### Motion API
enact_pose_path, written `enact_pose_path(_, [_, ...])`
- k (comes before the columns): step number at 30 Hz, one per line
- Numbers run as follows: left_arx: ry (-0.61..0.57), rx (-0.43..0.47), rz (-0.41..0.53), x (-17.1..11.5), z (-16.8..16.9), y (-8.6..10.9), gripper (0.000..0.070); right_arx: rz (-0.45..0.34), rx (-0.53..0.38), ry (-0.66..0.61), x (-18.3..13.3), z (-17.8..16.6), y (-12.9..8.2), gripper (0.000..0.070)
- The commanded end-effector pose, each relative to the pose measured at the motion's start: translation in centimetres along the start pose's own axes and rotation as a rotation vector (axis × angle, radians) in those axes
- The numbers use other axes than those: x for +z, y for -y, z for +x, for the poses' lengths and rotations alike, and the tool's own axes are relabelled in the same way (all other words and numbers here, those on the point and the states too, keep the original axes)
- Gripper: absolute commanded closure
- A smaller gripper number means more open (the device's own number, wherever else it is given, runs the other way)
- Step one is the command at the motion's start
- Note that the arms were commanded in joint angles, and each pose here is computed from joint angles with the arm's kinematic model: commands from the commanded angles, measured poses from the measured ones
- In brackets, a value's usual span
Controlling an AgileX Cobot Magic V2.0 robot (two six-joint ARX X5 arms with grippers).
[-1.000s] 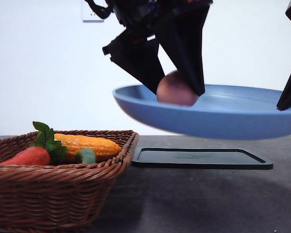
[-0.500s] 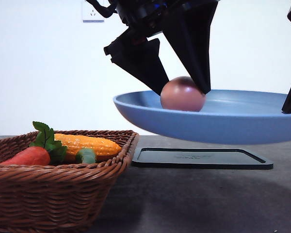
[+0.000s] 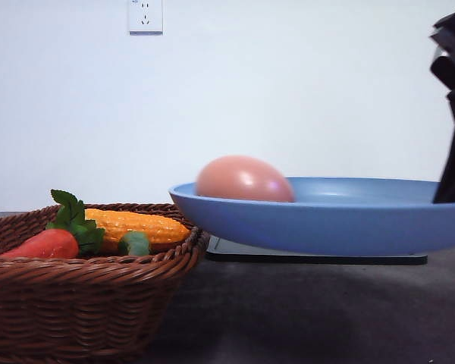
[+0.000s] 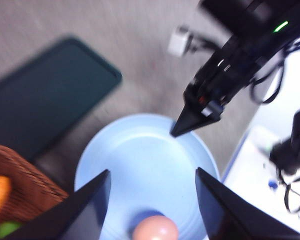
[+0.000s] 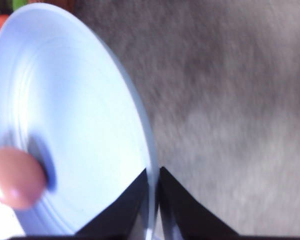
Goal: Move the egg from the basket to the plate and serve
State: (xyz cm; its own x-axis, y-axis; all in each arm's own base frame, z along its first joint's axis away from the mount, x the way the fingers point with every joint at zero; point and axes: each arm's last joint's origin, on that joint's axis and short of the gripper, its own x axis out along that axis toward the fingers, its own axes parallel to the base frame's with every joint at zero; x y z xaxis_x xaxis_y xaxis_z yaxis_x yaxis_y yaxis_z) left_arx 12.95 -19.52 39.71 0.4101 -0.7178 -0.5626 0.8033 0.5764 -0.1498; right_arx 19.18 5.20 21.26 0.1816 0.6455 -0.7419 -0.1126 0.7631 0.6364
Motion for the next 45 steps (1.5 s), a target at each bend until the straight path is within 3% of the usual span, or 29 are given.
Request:
enact_pose_path(1, [0.073, 0.013, 0.025, 0.6, -2.1, 0.1, 0.0358, -0.047, 0.019, 0.038, 1.6, -0.5, -0.5, 0.07])
enact_pose_path(10, [0.278, 0.036, 0.032, -0.6, -9.9, 0.1, 0.0358, -0.077, 0.003, 0.116, 8.6, -1.5, -1.2, 0.07])
enact_pose_path(16, [0.279, 0.046, 0.031, -1.6, -11.5, 0.1, 0.0358, -0.066, -0.005, 0.148, 13.9, -1.1, -0.7, 0.07])
enact_pose_path(23, [0.241, 0.051, 0.029, -2.1, -11.6, 0.0, 0.0358, -0.003, -0.015, 0.133, 18.7, 0.9, 2.1, 0.07])
enact_pose_path(33, [0.235, 0.051, 0.024, -2.1, -11.5, 0.0, 0.0358, 0.096, -0.035, 0.039, 20.3, 5.0, 6.4, 0.07])
enact_pose_path(39, [0.221, 0.053, 0.022, -1.9, -11.0, 0.0, 0.0358, 0.077, -0.047, 0.066, 20.7, 5.4, 6.7, 0.07])
enact_pose_path(45, [0.204, 0.055, 0.02, -1.7, -10.4, 0.0, 0.0358, 0.072, -0.126, 0.089, 20.9, 5.4, 6.9, 0.07])
